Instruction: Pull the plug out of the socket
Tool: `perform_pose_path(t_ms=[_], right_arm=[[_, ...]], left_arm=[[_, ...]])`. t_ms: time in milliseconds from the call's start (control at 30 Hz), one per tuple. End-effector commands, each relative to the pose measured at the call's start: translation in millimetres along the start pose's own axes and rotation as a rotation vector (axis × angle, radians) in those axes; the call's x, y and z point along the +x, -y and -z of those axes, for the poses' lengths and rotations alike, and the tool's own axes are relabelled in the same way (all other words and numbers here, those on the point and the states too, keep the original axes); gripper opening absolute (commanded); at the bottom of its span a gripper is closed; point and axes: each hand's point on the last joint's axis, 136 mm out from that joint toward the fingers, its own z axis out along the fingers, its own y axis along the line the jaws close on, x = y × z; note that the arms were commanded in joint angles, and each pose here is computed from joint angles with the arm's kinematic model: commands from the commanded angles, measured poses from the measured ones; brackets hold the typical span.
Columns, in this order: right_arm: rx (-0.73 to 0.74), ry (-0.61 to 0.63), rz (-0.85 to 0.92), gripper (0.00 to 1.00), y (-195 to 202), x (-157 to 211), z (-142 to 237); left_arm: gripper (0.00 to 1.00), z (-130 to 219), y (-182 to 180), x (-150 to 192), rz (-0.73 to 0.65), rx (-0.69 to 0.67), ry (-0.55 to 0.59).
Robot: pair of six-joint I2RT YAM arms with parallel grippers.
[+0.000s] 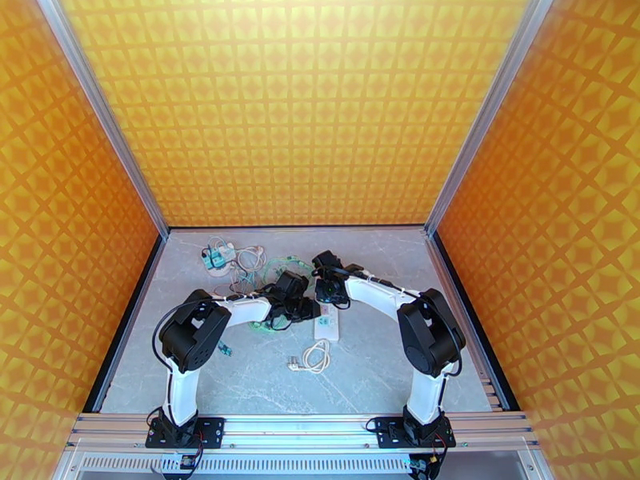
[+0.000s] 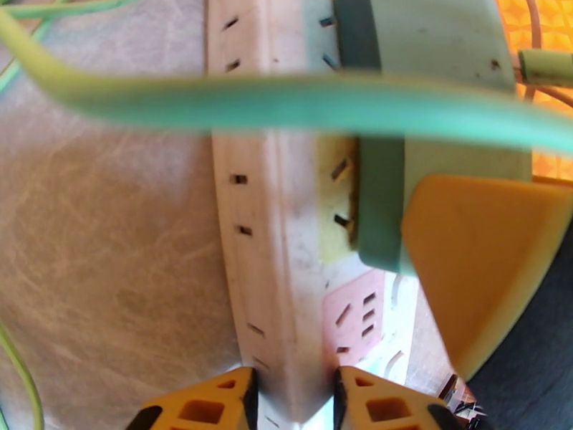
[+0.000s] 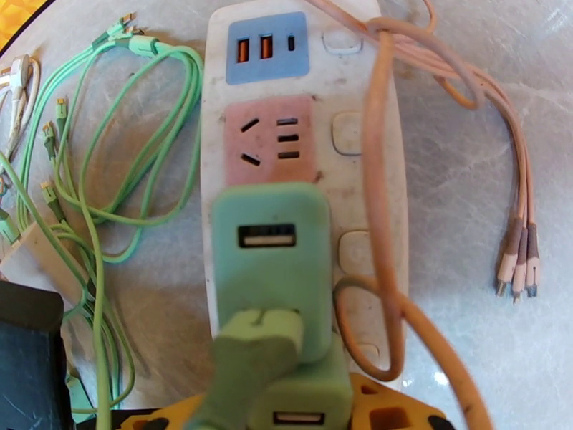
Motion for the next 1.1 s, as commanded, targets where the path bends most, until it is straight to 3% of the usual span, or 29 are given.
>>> perform_pose_path(t_ms=[0,233,567,800,1067], right_arm=[[-0.056,0.005,-0.020,0.25,-15,-9,31],[-0.003,0.015,0.029,0.24,-12,-14,50],[0.000,0.087,0.047,0.25,-13,-30,80],[0.001,0.114,0.065,0.25,-13,-41,93],[0.086,0.163,0.067,0.25,25,-58,106]], left_arm=[[0.31,-16,-61,39,0.079,-0.225,-0.127],[0.30,-16,-72,44,0.105,-0.285,-0.152],[0.33,3,-38,22,0.042,-0.226,-0.097],[0.47,42,6,-2,-0.019,-0.147,-0.011],[0.62,86,29,-12,-0.059,-0.104,0.055]])
